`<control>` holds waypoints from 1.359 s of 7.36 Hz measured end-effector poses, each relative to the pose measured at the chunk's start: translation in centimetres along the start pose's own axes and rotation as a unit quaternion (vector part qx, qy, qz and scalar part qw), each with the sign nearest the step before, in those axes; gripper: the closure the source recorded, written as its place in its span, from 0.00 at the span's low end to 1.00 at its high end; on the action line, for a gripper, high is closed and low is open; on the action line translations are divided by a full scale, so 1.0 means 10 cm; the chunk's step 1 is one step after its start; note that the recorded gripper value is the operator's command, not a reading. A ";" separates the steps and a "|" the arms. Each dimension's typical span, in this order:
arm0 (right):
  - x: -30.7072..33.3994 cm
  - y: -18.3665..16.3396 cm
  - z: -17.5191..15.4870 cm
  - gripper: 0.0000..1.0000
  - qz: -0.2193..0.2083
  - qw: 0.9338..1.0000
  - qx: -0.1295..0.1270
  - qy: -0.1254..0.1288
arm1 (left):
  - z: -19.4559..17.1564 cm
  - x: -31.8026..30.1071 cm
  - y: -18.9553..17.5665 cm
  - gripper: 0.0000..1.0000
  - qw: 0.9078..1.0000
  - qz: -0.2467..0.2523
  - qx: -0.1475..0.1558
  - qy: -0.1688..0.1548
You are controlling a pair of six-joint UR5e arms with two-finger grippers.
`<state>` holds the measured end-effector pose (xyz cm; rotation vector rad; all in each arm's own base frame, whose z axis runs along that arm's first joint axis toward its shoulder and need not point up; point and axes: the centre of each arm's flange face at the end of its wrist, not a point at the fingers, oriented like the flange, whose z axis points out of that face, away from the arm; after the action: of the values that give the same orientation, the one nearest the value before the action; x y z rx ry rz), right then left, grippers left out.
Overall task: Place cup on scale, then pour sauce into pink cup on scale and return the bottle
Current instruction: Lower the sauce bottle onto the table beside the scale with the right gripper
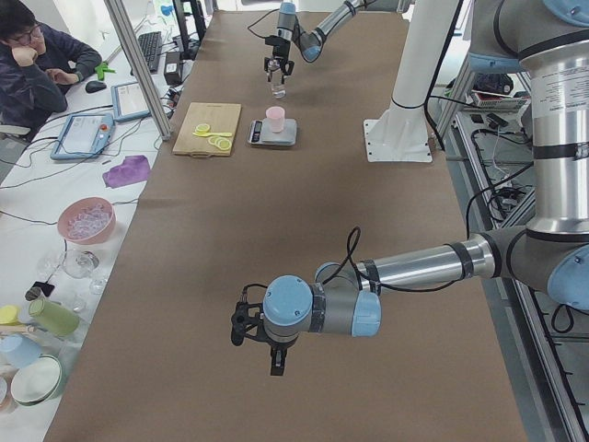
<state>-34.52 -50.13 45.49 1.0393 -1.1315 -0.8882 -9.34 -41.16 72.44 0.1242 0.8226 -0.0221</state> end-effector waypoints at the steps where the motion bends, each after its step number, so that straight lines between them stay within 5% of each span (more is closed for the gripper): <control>1: 0.01 0.03 0.00 1.00 -0.001 1.000 0.001 0.000 | 0.00 0.00 0.00 0.02 1.000 0.000 0.000 0.000; 7: 0.01 0.06 0.01 1.00 -0.002 1.000 0.002 -0.001 | 0.00 0.00 0.00 0.02 1.000 0.000 0.000 0.000; 8: 0.01 0.06 0.02 0.74 -0.002 1.000 0.002 -0.002 | 0.00 0.00 0.00 0.02 1.000 0.000 0.000 0.000; 9: 0.00 0.06 0.03 0.13 -0.001 1.000 0.001 -0.003 | 0.00 0.00 0.00 0.02 1.000 0.000 0.000 0.000; 10: -0.01 0.06 0.03 0.00 0.002 1.000 0.001 -0.005 | 0.00 0.00 0.00 0.02 1.000 0.000 0.000 0.000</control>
<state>-34.81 -49.98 46.03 1.0350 -1.1417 -0.8904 -9.34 -41.15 72.47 0.1233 0.8226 -0.0224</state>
